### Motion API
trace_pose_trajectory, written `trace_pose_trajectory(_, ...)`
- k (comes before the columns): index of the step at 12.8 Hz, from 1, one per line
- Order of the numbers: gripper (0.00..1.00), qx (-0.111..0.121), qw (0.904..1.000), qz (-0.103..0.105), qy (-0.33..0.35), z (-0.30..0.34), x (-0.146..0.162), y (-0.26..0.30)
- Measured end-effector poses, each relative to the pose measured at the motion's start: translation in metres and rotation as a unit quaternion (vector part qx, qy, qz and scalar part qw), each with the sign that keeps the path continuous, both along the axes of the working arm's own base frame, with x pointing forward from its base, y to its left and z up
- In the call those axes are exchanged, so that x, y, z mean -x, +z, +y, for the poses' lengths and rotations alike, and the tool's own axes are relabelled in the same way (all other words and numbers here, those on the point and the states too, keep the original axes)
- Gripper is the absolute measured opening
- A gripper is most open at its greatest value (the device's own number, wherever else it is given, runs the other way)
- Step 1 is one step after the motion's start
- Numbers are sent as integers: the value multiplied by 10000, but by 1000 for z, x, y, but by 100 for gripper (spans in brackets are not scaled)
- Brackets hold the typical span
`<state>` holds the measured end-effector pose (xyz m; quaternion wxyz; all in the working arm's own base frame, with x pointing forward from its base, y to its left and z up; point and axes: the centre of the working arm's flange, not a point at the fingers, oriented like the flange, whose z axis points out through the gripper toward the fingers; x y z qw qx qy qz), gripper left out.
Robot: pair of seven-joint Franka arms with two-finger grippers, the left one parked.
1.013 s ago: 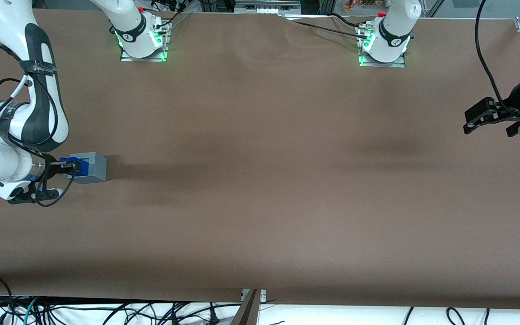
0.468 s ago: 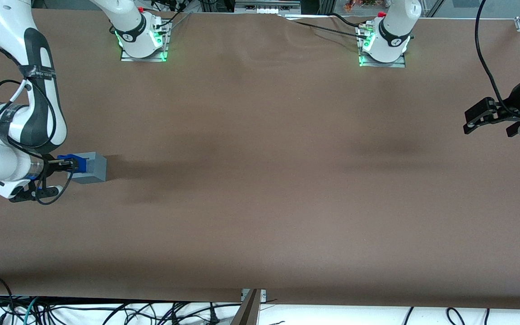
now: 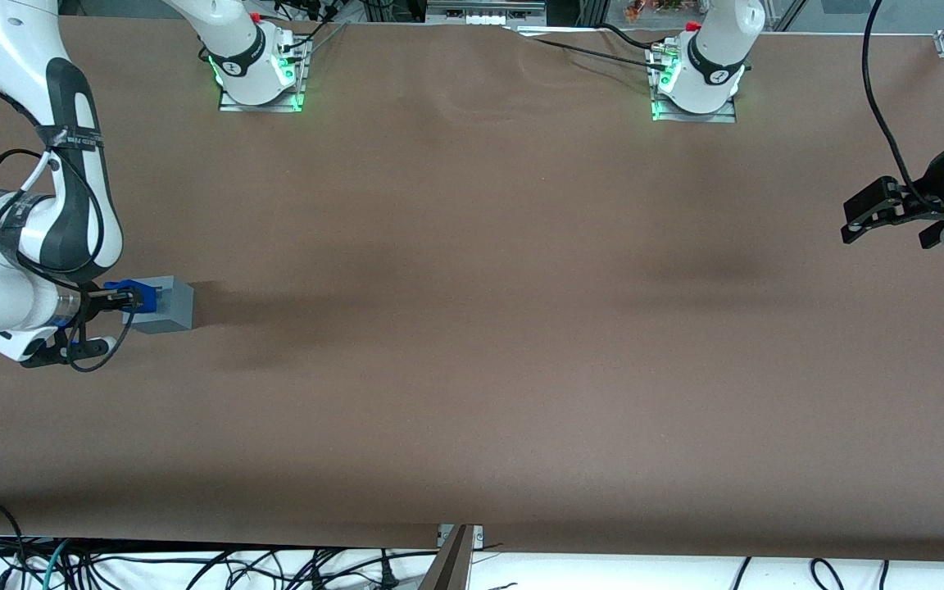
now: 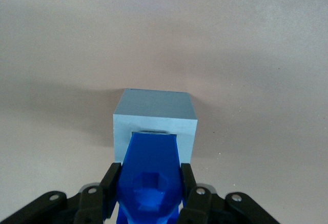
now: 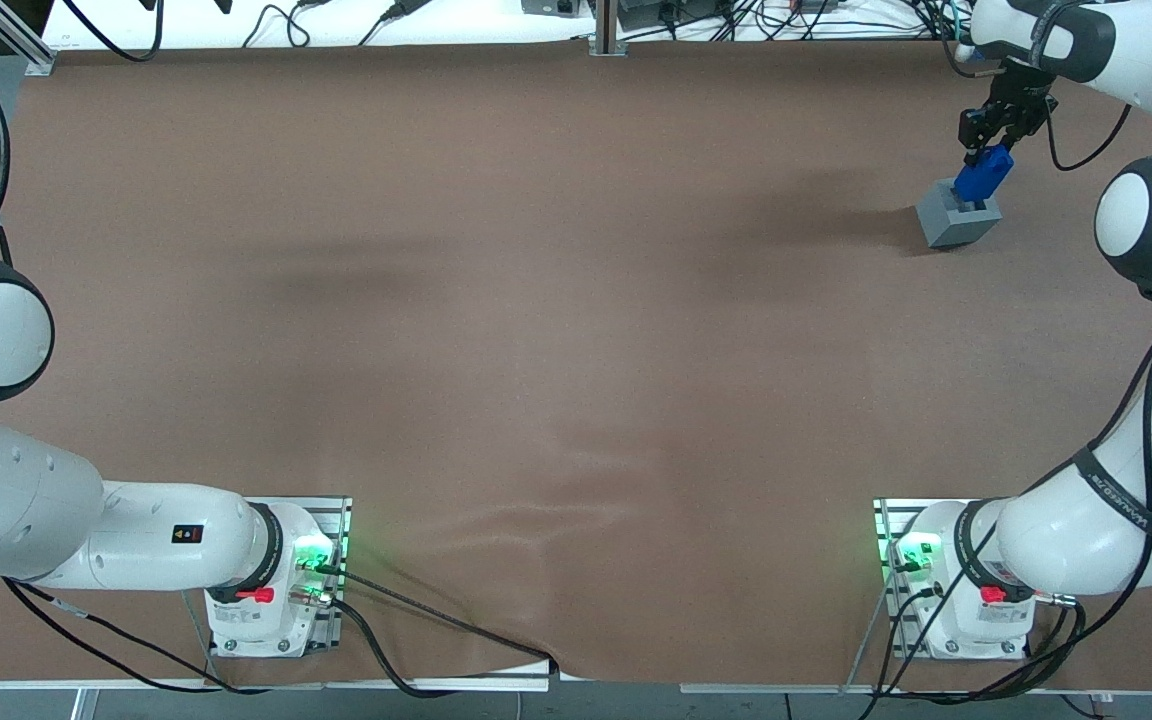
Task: Insert blue part into gray base with right arm
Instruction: 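Lower the blue part into the gray base's hole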
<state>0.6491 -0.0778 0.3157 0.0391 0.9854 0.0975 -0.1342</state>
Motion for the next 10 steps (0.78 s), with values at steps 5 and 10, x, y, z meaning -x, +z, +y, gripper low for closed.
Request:
trace_pose_trajectory(5, 51, 9, 10000, 15, 14, -6, -1, -9)
trace_pose_trajectory(10, 51, 9, 10000, 17, 17, -6, -1, -10)
